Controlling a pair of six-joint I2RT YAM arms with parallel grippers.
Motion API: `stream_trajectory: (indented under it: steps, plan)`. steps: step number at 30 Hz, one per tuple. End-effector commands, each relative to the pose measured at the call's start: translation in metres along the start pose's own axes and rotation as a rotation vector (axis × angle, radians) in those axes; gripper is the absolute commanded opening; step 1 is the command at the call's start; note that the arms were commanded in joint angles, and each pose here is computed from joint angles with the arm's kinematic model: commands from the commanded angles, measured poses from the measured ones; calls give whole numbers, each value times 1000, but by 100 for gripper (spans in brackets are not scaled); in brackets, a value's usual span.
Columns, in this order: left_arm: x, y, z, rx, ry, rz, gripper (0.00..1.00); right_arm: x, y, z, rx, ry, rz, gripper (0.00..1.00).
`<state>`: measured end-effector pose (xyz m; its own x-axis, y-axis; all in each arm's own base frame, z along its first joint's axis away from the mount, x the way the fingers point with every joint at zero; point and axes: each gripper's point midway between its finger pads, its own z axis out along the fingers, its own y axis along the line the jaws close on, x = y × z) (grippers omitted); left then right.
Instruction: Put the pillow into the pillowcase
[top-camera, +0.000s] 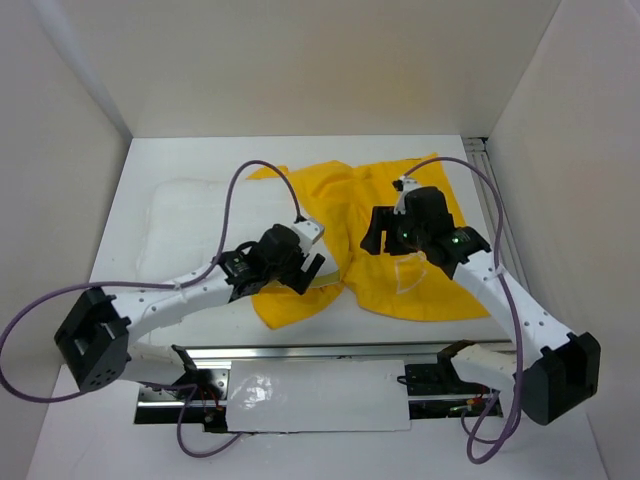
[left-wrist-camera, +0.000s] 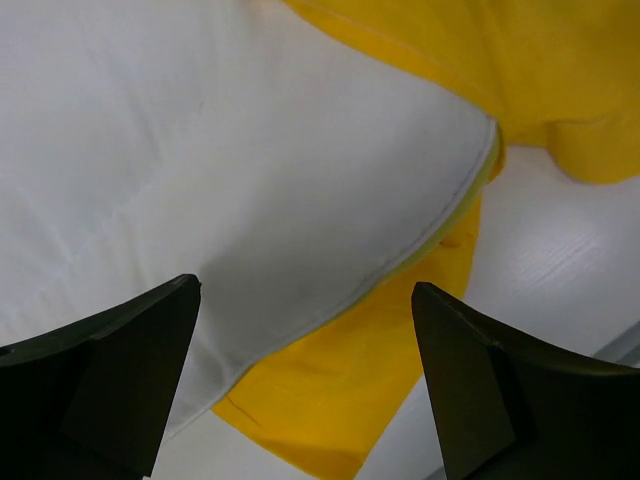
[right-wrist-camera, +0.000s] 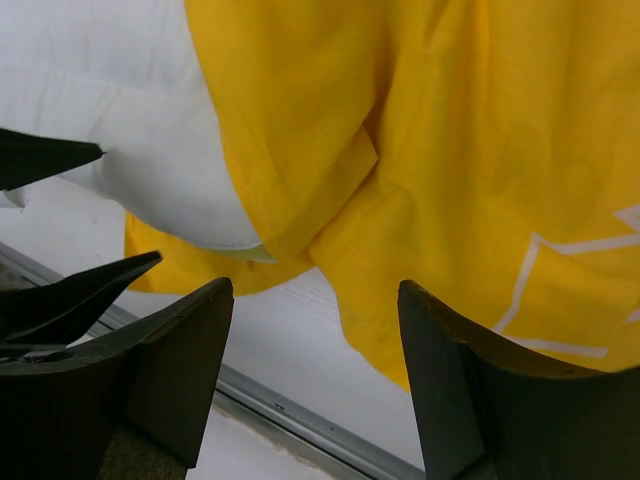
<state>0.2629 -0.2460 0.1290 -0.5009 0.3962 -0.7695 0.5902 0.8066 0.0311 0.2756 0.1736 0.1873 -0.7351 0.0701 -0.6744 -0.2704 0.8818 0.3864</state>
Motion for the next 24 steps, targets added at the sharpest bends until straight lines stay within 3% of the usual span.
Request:
stream_trajectory:
  steps: [1,5,7,8,10,12,16,24]
  plan:
    - [-4,10,11,-102,13,72,100,7,3,-13,-8,-14,16,74]
    - [1,10,31,-115,27,97,98,34,20,0,-95,82,-5,70]
    - [-2,13,43,-150,45,103,88,49,23,15,-96,142,-18,70]
    - [-3,15,47,-171,50,95,65,53,31,19,-102,159,-42,70]
    - [3,20,57,-212,92,100,43,57,30,35,-64,176,-64,70]
    - [7,31,57,-298,112,62,0,63,31,49,-27,193,-75,70]
    - [4,35,55,-360,103,2,0,61,25,77,78,162,-99,69]
    - [-13,29,45,-310,52,-10,0,29,16,106,253,13,-88,59]
